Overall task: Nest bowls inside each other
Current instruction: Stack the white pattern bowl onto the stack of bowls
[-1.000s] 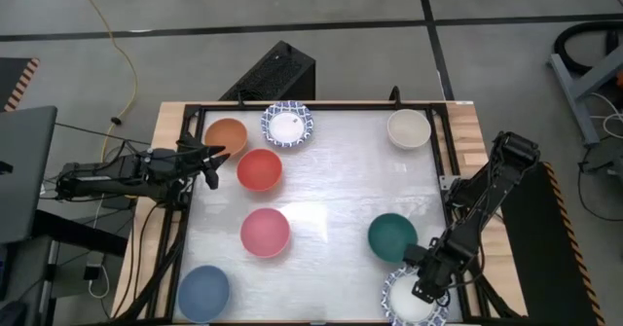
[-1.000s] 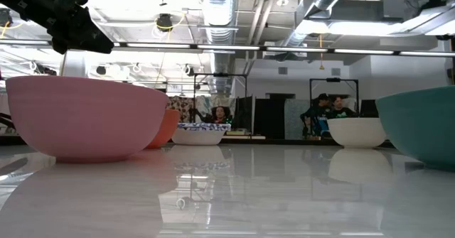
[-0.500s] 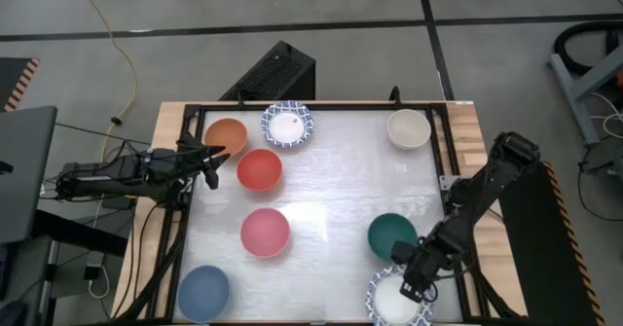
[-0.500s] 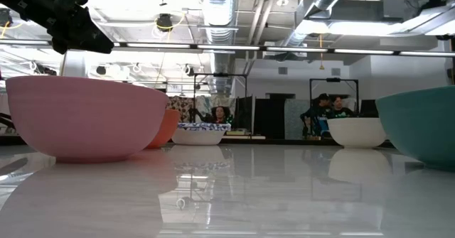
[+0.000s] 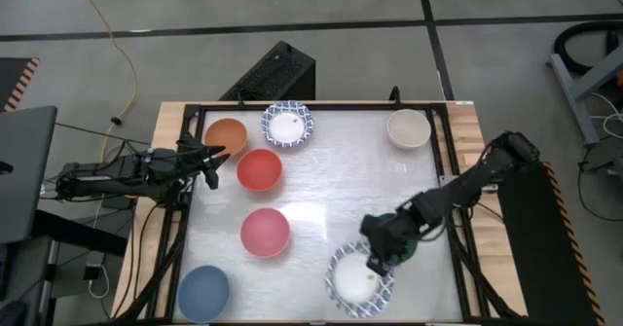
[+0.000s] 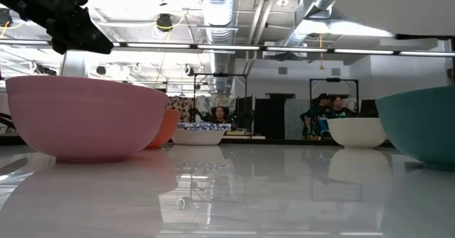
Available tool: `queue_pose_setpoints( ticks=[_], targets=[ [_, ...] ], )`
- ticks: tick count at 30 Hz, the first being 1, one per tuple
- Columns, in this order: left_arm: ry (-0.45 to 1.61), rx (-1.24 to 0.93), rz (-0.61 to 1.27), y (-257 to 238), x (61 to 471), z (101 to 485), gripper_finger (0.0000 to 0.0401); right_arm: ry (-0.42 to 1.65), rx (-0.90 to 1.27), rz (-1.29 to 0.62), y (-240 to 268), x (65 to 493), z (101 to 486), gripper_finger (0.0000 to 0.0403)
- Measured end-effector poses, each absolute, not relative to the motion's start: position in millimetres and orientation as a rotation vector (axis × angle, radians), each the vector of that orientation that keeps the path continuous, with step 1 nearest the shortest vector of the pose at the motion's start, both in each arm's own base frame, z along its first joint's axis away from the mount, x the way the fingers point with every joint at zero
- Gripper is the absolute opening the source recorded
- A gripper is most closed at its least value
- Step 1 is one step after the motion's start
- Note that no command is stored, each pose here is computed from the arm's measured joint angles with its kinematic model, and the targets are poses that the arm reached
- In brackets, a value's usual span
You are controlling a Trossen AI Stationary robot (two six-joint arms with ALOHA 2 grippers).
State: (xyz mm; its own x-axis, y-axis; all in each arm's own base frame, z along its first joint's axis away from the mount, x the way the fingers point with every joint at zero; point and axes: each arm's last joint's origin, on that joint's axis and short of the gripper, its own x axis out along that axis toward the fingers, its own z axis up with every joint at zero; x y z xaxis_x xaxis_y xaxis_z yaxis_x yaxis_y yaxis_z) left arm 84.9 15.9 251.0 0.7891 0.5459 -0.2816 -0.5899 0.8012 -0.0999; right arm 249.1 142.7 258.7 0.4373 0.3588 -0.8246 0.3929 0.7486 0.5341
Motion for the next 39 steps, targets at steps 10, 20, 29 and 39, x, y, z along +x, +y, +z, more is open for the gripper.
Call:
queue_pose_setpoints(
  ticks=[10, 20, 29, 39],
  targets=[
    [0.244, -0.185, 0.624, 16.1, 84.8, 251.1, 0.0126, 1.013, 0.698, -0.072, 89.3, 277.7, 270.1, 0.0011],
    [0.243, -0.184, 0.627, 16.2, 84.7, 251.1, 0.0126, 0.826, 0.636, -0.163, 34.2, 298.0, 277.0, 0.0011],
    [0.243, -0.184, 0.627, 16.2, 84.7, 251.1, 0.0126, 0.604, 0.603, -0.264, -3.1, 310.9, 289.2, 0.0011],
    [0.244, -0.184, 0.627, 16.2, 84.7, 251.1, 0.0126, 0.525, 0.607, -0.402, -30.0, 311.6, 291.4, 0.0011]
  ],
)
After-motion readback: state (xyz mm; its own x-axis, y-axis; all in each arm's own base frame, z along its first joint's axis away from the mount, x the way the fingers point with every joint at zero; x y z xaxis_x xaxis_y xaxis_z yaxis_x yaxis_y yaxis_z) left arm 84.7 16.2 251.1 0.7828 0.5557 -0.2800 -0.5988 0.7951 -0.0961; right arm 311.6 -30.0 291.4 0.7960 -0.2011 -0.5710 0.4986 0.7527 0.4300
